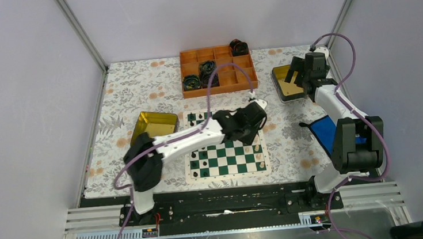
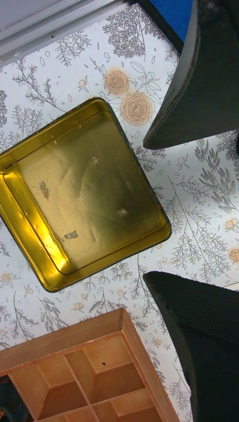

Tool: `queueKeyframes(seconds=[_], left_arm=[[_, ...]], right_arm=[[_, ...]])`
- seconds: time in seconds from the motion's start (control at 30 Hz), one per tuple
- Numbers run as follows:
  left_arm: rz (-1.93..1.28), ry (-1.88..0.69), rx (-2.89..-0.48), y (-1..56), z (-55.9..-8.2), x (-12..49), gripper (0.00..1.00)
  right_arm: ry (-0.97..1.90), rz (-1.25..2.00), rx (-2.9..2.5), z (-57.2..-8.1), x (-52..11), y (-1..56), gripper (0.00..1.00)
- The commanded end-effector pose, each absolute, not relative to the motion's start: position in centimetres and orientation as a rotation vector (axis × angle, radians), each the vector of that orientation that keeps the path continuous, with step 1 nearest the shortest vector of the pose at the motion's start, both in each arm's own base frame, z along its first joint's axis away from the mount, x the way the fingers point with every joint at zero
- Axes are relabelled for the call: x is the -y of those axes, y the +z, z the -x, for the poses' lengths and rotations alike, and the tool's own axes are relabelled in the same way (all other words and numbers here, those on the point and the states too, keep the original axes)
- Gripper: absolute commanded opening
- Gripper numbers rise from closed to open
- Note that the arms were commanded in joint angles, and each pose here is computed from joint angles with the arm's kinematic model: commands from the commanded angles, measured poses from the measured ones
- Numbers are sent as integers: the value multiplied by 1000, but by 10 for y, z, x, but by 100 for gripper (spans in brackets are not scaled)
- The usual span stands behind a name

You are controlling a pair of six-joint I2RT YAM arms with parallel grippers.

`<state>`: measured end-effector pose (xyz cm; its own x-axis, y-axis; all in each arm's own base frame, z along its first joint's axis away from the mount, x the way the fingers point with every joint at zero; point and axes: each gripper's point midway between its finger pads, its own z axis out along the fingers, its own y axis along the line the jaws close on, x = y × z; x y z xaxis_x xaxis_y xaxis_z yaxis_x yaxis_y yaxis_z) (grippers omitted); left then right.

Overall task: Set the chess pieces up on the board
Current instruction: Place the chess piece on the chessboard, then pick up the chess piece from the storage box.

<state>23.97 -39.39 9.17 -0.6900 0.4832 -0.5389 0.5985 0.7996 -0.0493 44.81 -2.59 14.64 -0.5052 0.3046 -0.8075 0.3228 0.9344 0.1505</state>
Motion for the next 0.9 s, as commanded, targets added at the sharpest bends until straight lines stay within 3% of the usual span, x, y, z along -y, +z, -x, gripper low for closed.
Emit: queueKeyframes(seconds=[0.0,0.13,0.4,0.87], left_arm=[[-545,-310,-2337,180,-255,372,47],[-288,-204,-2335,197,-275,314,53],[345,-100,-2403,170,-314,162,53],[754,128,-2428,120,-304,30,50]], right_arm=[[2,-445,-2058,-457,25,168,100],[11,-442,-2061,-457,24,167,100],[22,-440,-2061,-458,22,168,100],[48,-436,-2073,-458,17,163,100]])
